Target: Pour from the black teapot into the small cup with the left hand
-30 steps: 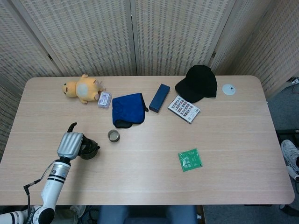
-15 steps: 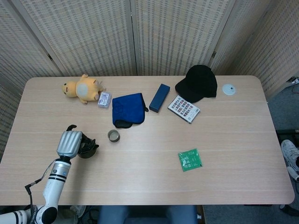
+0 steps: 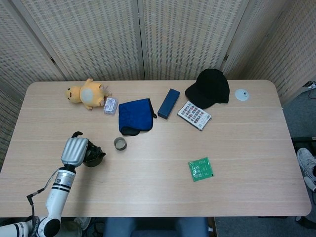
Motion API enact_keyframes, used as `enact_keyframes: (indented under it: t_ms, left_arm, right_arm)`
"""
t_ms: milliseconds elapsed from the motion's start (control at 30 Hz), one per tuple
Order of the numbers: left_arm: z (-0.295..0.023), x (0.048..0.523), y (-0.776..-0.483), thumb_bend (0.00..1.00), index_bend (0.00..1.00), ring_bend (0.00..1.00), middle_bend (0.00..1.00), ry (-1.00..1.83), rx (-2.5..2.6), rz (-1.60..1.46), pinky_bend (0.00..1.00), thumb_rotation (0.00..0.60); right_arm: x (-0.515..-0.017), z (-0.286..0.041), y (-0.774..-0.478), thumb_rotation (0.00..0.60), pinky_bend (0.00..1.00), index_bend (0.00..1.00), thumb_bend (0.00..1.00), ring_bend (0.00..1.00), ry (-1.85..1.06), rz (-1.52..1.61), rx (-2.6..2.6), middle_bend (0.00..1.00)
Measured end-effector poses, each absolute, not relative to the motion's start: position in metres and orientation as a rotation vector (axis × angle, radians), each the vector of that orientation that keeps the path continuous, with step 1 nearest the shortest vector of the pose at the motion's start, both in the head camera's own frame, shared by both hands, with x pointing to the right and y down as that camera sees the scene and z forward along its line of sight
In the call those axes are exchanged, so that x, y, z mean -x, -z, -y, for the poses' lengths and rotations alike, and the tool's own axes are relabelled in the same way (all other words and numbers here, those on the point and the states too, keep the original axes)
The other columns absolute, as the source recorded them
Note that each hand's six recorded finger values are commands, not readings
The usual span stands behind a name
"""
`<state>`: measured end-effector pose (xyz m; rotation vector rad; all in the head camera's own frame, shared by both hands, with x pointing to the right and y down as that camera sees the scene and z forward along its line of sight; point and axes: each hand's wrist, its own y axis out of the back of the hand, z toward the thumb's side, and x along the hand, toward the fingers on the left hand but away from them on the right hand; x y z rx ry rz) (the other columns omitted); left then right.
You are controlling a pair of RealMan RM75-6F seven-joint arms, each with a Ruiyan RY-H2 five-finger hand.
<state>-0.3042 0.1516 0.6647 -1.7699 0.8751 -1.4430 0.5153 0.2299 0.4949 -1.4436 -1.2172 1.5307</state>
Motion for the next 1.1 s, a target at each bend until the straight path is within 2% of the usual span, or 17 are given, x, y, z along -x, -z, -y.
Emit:
enact_keyframes:
  t_ms: [233,500,767,900,1100]
  left_arm:
    - [-0.141,0.288,-0.66,0.44,1.0,0.94,1.0,1.388,1.778,-0.858,0.22,0.368]
    - [-0.127,0.267,-0.659,0.44,1.0,0.94,1.0,1.331,1.779,-0.828,0.23,0.424]
    - [-0.114,0.256,-0.667,0.44,1.0,0.94,1.0,1.331,1.763,-0.822,0.23,0.431]
    - [-0.108,0.254,-0.671,0.44,1.0,0.94,1.0,1.337,1.743,-0.809,0.23,0.485]
    - [-0.103,0.25,-0.678,0.44,1.0,0.94,1.0,1.342,1.711,-0.785,0.23,0.502]
  right_arm:
    - [-0.514,-0.23,-0.494,0.6,0.1,0.11,0.14,0.07,-1.53,1.216,1.444,0.16]
    - [-0.513,-0.231,-0.495,0.6,0.1,0.11,0.14,0.07,-1.53,1.213,1.447,0.16]
    - [-0.514,-0.231,-0.494,0.6,0.1,0.11,0.14,0.07,-1.529,1.216,1.445,0.16]
    - [-0.515,-0.231,-0.494,0.6,0.1,0.11,0.14,0.07,-1.53,1.216,1.446,0.16]
    - [-0.515,-0.231,-0.494,0.6,0.1,0.11,0.14,0.07,-1.53,1.214,1.445,0.16]
